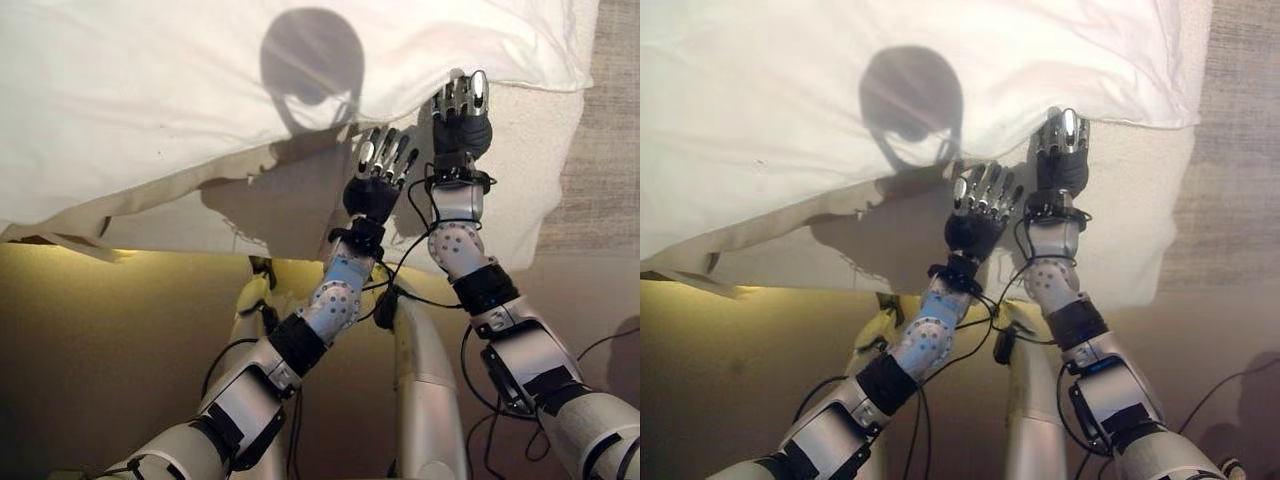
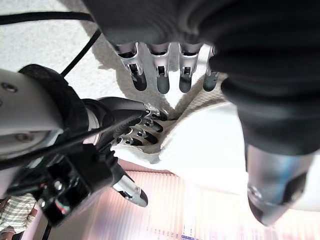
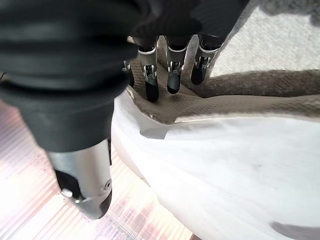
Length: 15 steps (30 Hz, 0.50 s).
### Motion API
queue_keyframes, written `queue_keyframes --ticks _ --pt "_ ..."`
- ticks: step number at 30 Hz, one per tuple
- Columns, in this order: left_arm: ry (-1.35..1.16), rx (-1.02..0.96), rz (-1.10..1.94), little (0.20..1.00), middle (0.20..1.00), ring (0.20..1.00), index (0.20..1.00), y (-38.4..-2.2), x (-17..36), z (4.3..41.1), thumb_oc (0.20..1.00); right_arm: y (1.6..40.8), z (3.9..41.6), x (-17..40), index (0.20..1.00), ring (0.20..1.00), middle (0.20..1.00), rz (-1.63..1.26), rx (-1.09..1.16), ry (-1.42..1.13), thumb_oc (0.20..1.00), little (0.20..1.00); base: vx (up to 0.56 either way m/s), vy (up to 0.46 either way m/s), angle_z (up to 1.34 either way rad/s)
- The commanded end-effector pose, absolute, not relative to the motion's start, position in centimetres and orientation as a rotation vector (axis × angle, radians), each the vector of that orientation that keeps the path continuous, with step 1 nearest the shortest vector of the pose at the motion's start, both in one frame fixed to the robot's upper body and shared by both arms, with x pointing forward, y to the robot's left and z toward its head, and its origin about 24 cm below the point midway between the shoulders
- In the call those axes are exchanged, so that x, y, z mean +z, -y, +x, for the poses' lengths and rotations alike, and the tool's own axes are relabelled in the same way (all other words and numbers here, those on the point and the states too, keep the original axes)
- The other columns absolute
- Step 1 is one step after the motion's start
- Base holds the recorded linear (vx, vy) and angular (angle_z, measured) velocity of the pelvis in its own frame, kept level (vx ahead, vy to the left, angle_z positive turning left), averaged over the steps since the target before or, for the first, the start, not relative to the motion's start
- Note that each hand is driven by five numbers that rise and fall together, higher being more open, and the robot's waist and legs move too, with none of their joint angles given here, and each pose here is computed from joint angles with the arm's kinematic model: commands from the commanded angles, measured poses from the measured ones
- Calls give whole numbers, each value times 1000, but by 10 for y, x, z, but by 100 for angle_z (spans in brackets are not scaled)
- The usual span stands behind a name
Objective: Make the bed
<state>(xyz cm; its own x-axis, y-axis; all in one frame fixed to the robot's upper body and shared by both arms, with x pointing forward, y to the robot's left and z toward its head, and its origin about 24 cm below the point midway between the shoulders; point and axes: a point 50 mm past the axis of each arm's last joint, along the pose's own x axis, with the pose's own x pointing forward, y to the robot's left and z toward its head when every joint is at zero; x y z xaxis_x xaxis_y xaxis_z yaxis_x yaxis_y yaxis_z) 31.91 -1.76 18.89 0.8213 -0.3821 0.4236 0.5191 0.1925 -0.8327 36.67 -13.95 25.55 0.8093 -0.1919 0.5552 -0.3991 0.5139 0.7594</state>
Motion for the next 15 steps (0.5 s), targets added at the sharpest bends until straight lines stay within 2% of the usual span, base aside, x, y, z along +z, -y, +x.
queue_keyframes --ticks 1,15 --pt "111 -697 -1257 1000 1000 1000 1000 40 197 312 1000 131 347 298 1000 1000 1000 1072 258 823 1000 1000 0 0 0" --pt "230 -664 -1248 1000 1000 1000 1000 24 218 321 1000 130 348 292 1000 1000 1000 1063 257 804 1000 1000 -1 -4 -1"
